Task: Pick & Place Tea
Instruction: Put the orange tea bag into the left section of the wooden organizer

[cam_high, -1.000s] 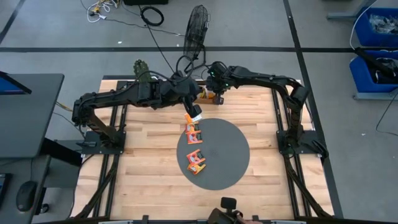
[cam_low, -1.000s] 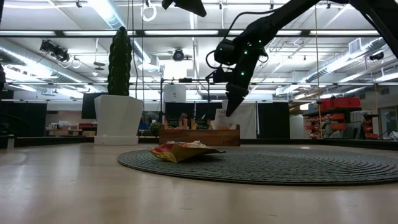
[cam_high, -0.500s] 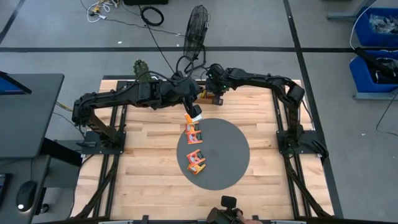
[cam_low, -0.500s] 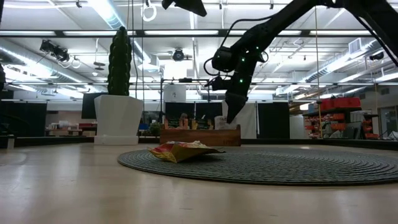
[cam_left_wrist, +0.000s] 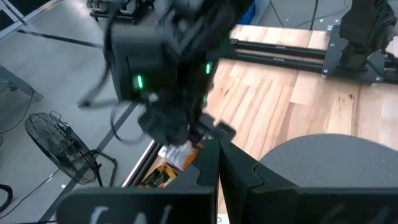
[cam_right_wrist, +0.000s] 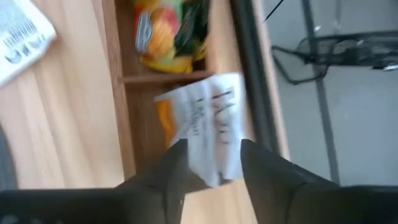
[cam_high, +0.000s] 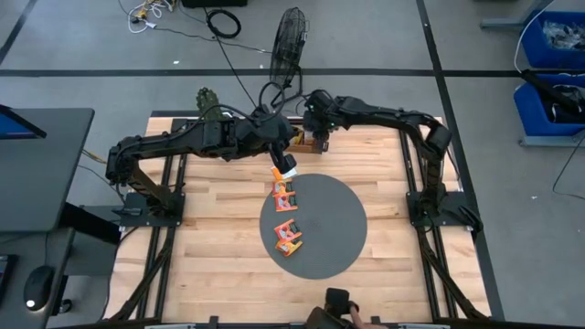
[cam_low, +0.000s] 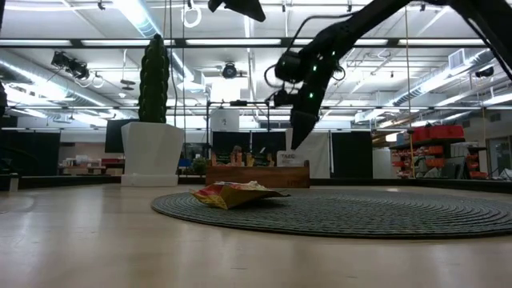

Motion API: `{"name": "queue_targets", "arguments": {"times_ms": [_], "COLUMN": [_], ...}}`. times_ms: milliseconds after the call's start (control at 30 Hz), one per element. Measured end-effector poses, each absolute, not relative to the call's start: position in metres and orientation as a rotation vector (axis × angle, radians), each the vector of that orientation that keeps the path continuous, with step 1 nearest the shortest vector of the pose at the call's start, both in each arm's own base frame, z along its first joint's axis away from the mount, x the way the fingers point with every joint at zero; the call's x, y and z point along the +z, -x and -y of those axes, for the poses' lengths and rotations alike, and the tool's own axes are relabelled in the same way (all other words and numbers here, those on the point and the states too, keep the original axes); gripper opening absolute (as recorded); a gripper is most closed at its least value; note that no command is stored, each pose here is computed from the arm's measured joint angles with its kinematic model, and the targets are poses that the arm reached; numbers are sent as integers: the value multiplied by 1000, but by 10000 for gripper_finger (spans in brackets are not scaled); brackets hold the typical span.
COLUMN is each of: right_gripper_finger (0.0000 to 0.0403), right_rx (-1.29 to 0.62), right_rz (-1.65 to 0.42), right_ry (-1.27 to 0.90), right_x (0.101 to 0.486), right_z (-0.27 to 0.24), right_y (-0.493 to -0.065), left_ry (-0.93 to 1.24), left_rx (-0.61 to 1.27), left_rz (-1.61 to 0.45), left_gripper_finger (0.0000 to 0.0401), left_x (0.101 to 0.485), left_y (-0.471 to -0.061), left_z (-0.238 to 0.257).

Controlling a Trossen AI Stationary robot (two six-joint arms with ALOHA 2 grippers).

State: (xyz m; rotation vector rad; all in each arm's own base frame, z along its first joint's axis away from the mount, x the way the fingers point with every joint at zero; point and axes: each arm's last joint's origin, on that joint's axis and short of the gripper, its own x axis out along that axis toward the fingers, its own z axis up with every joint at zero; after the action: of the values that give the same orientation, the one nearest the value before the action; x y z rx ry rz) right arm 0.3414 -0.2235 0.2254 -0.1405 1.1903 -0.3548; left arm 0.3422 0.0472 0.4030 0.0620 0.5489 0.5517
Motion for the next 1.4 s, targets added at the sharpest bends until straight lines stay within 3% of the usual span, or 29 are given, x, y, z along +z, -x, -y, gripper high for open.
{"name": "queue_targets", "arguments": {"times_ms": [233, 467, 600, 800, 1200, 1400], "right_gripper_finger": [176, 160, 144, 118, 98, 98], "right_rx": [-387, -228, -181, -185, -129, -95], "right_rz": [-1008, -795, -761, -699, -631, -666], "right_ry": [99, -84, -67, -156, -320, -283], "right_x": [291, 341, 344, 311, 250, 241], "right_z": [206, 160, 128, 90, 39, 20], "right_y": [-319, -288, -269, -243, -226, -224], "left_ry": [-47, 18, 115, 238, 356, 263], "left_rx": [552, 394, 314, 240, 221, 233], "left_rz": [-586, -717, -768, -821, -1100, -1260], "left_gripper_finger": [14, 14, 14, 23, 192, 244], "left_x": [399, 389, 385, 374, 298, 248], "left_y": [-340, -335, -332, -338, -382, -395], "left_z": [-47, -43, -39, -23, 21, 55]}}
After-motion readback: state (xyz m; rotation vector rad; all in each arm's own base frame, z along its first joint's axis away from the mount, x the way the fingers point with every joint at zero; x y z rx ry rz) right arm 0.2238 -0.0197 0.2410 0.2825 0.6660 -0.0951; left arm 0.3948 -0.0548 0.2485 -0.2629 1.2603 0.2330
